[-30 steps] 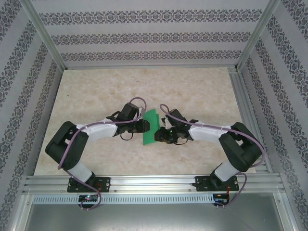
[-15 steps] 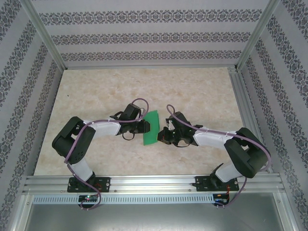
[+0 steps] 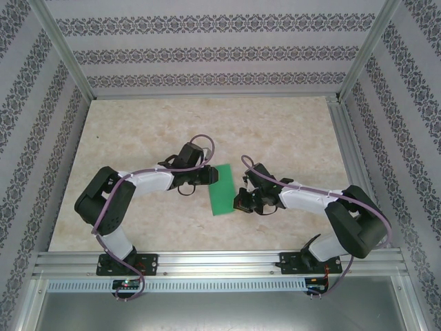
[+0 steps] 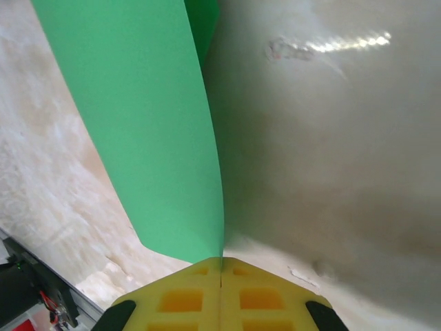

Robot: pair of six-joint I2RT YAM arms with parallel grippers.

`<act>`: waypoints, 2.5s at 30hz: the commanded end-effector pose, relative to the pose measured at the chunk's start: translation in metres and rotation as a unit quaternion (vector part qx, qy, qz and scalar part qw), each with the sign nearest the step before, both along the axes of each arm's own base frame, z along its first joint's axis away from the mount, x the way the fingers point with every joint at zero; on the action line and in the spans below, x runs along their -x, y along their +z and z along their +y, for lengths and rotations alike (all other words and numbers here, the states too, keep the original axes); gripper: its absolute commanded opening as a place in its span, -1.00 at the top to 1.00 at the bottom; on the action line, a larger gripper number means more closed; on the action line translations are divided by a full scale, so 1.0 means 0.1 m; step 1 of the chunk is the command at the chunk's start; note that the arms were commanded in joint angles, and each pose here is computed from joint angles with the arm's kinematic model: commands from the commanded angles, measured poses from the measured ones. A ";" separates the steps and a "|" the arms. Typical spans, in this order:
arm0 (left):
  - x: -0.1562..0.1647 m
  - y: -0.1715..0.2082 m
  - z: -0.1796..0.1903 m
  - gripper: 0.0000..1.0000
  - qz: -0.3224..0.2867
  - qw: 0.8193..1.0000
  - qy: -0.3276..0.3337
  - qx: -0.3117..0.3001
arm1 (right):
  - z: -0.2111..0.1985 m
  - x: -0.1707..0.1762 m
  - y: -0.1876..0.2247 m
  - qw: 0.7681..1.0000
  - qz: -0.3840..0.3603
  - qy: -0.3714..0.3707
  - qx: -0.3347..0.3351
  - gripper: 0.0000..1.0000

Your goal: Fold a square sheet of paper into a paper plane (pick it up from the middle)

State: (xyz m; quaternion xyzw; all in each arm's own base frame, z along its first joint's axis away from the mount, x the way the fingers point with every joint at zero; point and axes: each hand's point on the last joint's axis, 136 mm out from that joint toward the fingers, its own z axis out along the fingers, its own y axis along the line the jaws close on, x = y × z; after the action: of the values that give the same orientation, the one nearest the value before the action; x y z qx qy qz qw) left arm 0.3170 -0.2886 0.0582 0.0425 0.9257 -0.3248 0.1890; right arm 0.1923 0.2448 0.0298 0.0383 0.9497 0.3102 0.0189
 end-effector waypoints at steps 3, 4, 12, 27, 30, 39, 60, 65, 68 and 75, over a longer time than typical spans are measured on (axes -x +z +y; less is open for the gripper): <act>-0.13 -0.14 -0.06 0.52 -0.002 1.000 -0.005 -0.004 | 0.00 -0.10 0.12 1.000 -0.022 0.005 0.003 1.00; -0.14 -0.18 -0.06 0.54 0.002 1.000 -0.006 -0.007 | 0.01 -0.11 0.12 1.000 -0.022 0.005 0.003 1.00; -0.08 -0.39 -0.04 0.59 0.030 0.999 -0.009 -0.025 | 0.18 -0.31 0.34 0.998 -0.049 -0.007 -0.026 1.00; -0.16 -0.03 -0.02 0.51 -0.010 1.000 -0.012 -0.026 | 0.10 -0.16 0.32 1.000 -0.028 0.003 -0.013 0.92; -0.17 0.08 -0.05 0.47 -0.020 1.000 -0.012 -0.014 | 0.02 -0.06 0.28 1.000 -0.018 -0.001 -0.005 0.92; 0.09 0.13 -0.20 0.46 -0.009 0.999 -0.039 0.029 | -0.05 -0.01 0.16 1.000 -0.011 -0.006 0.025 0.90; 0.40 -0.37 -0.12 0.62 0.046 0.997 -0.044 -0.035 | 0.40 -0.37 0.61 0.997 -0.055 -0.014 -0.053 0.81; 0.37 -0.37 -0.11 0.62 0.042 0.997 -0.046 -0.045 | 0.46 -0.40 0.63 0.996 -0.054 -0.012 -0.064 0.79; 0.34 -0.34 -0.13 0.62 0.039 0.997 -0.047 -0.044 | 0.51 -0.43 0.60 0.996 -0.053 -0.010 -0.069 0.79; 0.22 -0.10 -0.15 0.63 0.011 0.999 -0.030 -0.035 | 0.56 -0.53 0.38 0.997 -0.047 -0.015 -0.058 0.82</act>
State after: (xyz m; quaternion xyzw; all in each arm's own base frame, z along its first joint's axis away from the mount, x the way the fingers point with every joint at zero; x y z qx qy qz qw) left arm 0.2875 -0.3006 0.0301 0.0682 0.9407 -0.3010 0.1410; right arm 0.2357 0.2874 0.0612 0.0451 0.9348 0.3480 0.0547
